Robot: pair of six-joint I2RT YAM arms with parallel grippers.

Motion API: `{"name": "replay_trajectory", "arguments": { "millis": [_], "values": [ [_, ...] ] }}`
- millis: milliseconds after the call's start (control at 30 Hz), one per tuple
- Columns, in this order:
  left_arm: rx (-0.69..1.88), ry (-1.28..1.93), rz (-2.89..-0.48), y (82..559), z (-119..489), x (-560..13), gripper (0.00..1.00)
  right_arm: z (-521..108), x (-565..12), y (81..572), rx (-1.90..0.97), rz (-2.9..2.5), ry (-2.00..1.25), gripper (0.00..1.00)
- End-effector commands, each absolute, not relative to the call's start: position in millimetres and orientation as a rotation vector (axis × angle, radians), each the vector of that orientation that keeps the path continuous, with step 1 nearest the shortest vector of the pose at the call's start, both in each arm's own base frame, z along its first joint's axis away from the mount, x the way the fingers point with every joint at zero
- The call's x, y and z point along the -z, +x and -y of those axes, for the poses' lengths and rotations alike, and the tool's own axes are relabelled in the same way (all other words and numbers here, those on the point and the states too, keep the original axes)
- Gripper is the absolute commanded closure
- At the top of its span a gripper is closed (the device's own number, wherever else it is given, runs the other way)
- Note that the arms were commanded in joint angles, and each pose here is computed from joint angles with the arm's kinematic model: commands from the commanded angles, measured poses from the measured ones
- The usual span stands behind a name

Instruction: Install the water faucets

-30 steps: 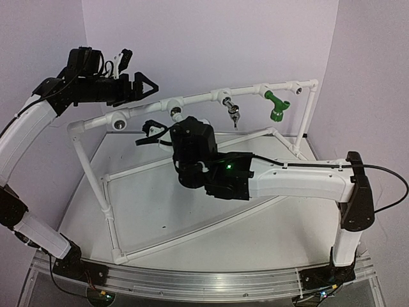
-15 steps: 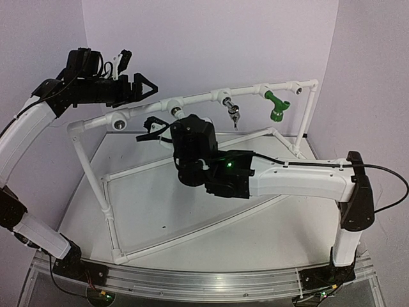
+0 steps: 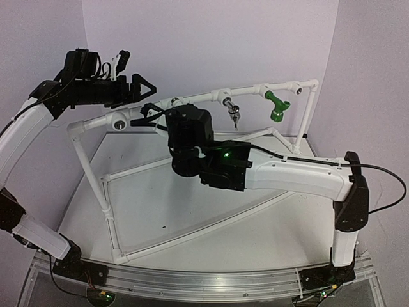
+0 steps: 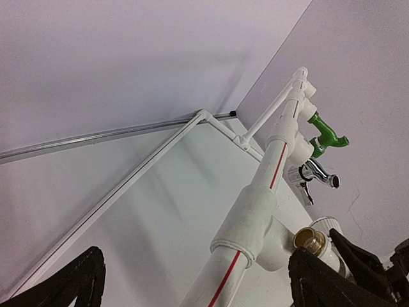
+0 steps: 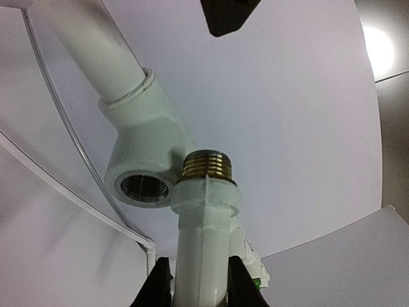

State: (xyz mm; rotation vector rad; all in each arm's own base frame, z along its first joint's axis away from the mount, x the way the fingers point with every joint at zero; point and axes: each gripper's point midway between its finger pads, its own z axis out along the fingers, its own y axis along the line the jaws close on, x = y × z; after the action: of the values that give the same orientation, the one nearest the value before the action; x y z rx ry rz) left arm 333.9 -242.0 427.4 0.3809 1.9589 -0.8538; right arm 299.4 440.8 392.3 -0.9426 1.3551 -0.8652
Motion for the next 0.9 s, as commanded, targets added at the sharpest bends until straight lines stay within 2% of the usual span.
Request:
{"name": "replay_trajectory", "arguments": {
  "millis": [0, 167, 400, 600, 867],
  "values": [
    [0.863, 0.402, -1.867, 325.4, 239.1, -451.4, 0.0, -437.1, -398.3, 297.9, 0.83, -1.382, -0.9, 1.0],
    [0.933, 0.47, -1.852, 312.7, 247.5, -459.3, 0.0, -432.3, -397.9, 287.3, 0.79, -1.354, -0.941, 1.0],
    [1.208, 0.709, -1.771, 254.8, 267.3, -478.2, 0.0, -430.4, -422.8, 275.1, 0.692, -1.243, -0.913, 1.0],
    [1.32, 0.802, -1.727, 224.3, 268.5, -484.8, 0.0, -439.7, -444.9, 265.0, 0.604, -1.103, -0.857, 1.0],
    [1.336, 0.824, -1.717, 218.6, 268.3, -485.8, 0.1, -453.1, -474.2, 251.6, 0.494, -0.982, -0.793, 1.0]
  ]
}}
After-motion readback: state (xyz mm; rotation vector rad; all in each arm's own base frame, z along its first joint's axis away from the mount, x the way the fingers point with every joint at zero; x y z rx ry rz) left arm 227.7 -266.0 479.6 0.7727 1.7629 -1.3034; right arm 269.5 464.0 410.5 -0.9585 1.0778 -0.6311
